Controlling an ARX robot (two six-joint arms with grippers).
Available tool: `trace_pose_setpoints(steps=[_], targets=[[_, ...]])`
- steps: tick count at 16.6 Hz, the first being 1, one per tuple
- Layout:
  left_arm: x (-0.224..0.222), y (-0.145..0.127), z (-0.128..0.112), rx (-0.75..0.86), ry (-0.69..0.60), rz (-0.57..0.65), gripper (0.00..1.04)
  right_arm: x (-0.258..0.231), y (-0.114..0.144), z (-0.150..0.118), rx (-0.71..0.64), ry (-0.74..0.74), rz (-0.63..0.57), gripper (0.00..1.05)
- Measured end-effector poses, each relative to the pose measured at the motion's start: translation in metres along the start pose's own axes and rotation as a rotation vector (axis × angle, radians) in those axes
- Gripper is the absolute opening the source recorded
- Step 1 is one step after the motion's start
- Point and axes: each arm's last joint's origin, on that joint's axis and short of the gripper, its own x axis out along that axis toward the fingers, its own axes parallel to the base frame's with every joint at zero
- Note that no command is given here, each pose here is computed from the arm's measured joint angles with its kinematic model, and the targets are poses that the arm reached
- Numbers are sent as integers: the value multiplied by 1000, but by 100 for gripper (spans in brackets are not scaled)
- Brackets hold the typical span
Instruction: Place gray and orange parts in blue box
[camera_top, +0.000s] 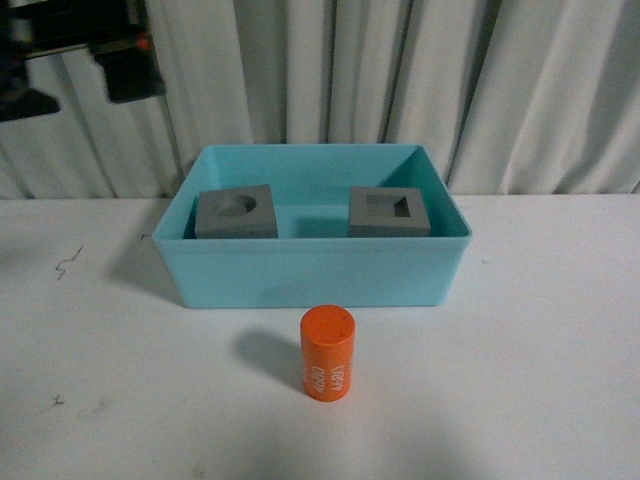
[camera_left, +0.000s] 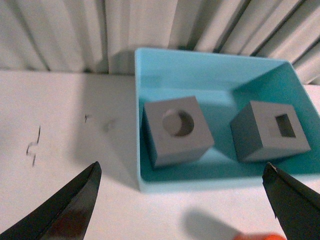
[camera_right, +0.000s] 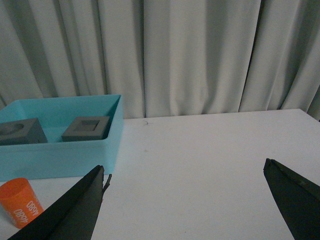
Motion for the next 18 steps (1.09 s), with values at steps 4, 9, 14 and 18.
trace_pose_setpoints(steps=[4, 9, 14, 18], targets=[[-73, 40, -89, -103, 52, 64, 97, 0, 0, 0, 0, 0, 0, 98], [-105, 55, -103, 132, -519, 82, 36, 0, 0, 0, 0, -1, 0, 98], [-121, 58, -129, 143, -526, 82, 2, 0, 0, 0, 0, 0, 0, 98], [-131, 58, -143, 141, -488, 85, 2, 0, 0, 0, 0, 0, 0, 98]])
